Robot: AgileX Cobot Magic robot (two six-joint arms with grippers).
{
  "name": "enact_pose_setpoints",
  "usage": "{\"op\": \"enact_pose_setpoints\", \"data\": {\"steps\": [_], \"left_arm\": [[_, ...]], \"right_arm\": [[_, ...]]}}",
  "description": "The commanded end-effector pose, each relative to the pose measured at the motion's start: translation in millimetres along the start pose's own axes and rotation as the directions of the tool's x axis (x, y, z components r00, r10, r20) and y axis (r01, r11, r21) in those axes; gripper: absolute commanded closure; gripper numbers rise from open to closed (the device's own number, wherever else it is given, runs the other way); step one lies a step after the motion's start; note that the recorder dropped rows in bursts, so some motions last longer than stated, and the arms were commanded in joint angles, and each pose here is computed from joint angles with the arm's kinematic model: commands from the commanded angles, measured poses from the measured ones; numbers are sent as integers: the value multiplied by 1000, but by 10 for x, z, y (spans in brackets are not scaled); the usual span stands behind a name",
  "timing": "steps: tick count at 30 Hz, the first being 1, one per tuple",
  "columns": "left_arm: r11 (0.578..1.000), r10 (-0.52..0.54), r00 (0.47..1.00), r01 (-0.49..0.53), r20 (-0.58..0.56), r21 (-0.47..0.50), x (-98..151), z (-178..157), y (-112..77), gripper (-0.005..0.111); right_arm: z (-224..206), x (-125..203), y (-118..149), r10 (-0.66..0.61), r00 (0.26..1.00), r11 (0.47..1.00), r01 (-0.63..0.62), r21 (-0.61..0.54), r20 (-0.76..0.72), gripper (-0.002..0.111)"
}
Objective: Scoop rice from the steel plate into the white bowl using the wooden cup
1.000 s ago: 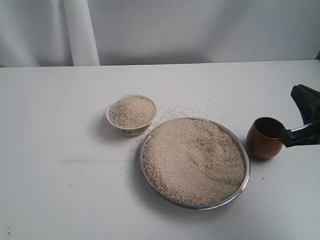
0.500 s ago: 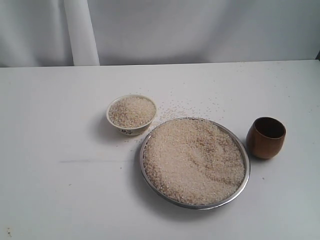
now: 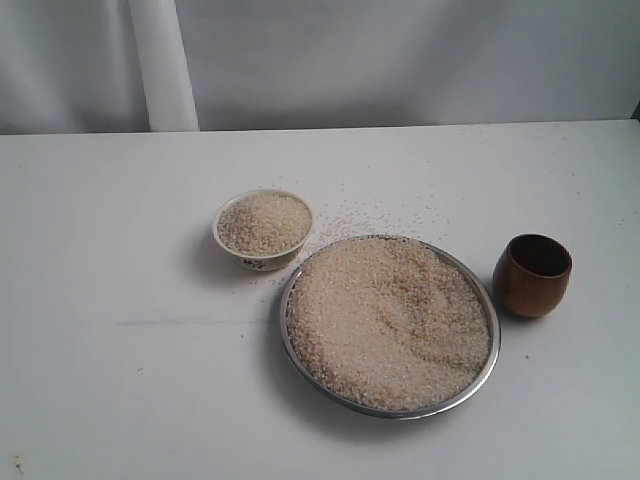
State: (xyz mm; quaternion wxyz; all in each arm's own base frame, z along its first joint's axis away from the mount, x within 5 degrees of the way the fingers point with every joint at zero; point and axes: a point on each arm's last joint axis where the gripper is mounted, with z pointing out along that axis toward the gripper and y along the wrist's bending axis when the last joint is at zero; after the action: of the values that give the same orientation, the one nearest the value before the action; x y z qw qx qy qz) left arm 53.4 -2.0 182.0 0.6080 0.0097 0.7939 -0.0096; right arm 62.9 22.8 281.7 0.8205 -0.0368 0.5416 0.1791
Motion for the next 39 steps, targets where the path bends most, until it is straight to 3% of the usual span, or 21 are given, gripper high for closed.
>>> {"op": "enact_pose_setpoints", "data": {"steps": [1,9,17,23,29,32,39], "left_arm": [[1000,-3,1000,3,7,2,-1,0,-1,107],[1000,-3,1000,3,7,2,-1,0,-1,107],[1000,-3,1000,3,7,2,-1,0,-1,107],[1000,-3,1000,3,7,2,-1,0,-1,107],[1000,-3,1000,3,7,2,-1,0,-1,107],[1000,-3,1000,3,7,2,-1,0,-1,107],[1000,-3,1000,3,7,2,-1,0,-1,107]], "right_arm": [[-22,-15,13,-5,1000,1000,5,-8,20,108],[-22,-15,13,-17,1000,1000,17,-8,20,108],[-28,24,36,-339,941,940,338,-37,-12,108],[-115,59,-23,-448,889,892,452,19,-99,108],[-285,177,-242,-389,855,859,471,201,-342,108],[-329,199,-275,-396,834,838,500,221,-384,108],[-336,232,-260,-341,848,868,450,211,-407,108]]}}
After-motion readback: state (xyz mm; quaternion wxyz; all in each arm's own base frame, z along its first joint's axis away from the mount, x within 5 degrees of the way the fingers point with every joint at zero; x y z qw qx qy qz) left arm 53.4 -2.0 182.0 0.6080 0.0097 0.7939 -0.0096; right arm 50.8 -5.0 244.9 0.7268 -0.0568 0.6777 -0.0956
